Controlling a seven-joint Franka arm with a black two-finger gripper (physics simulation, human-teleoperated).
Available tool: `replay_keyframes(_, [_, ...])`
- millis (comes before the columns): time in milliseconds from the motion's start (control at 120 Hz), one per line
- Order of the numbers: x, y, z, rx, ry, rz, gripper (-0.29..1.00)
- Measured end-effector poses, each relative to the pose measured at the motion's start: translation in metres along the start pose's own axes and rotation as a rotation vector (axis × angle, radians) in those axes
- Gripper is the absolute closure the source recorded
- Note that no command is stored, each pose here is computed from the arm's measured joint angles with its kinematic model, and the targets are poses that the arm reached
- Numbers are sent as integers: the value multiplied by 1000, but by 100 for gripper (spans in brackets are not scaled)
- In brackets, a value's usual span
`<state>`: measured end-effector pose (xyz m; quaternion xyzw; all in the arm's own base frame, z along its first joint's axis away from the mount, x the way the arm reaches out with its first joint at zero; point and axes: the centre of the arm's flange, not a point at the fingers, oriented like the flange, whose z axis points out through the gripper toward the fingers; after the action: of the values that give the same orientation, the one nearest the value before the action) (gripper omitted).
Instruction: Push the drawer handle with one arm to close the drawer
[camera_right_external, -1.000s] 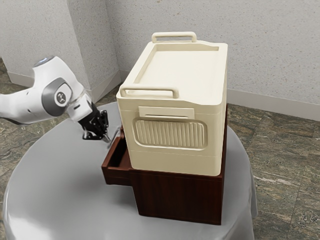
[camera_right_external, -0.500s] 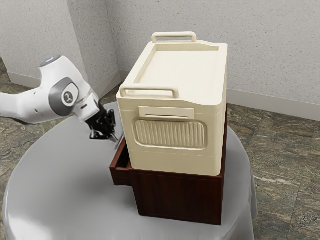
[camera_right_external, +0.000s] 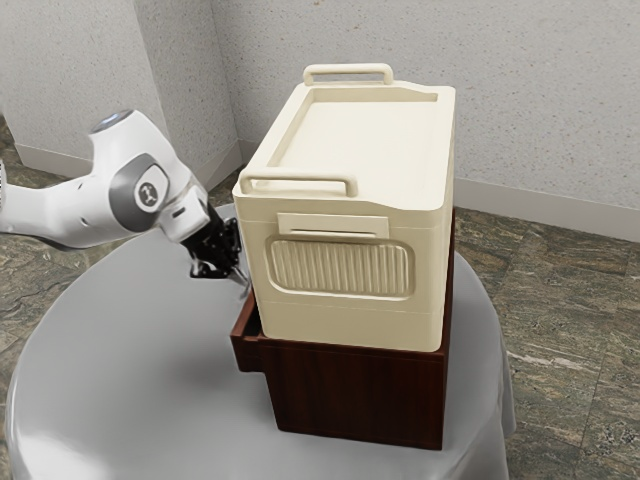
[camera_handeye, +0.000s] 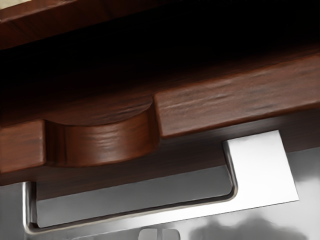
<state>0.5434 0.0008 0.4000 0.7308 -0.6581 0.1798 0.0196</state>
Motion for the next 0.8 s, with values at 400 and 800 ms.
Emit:
replay_keyframes(400, [4,-2,2,3,3,-12,78])
replay_keyframes(800, [4,-6,2,13,5,-33,79])
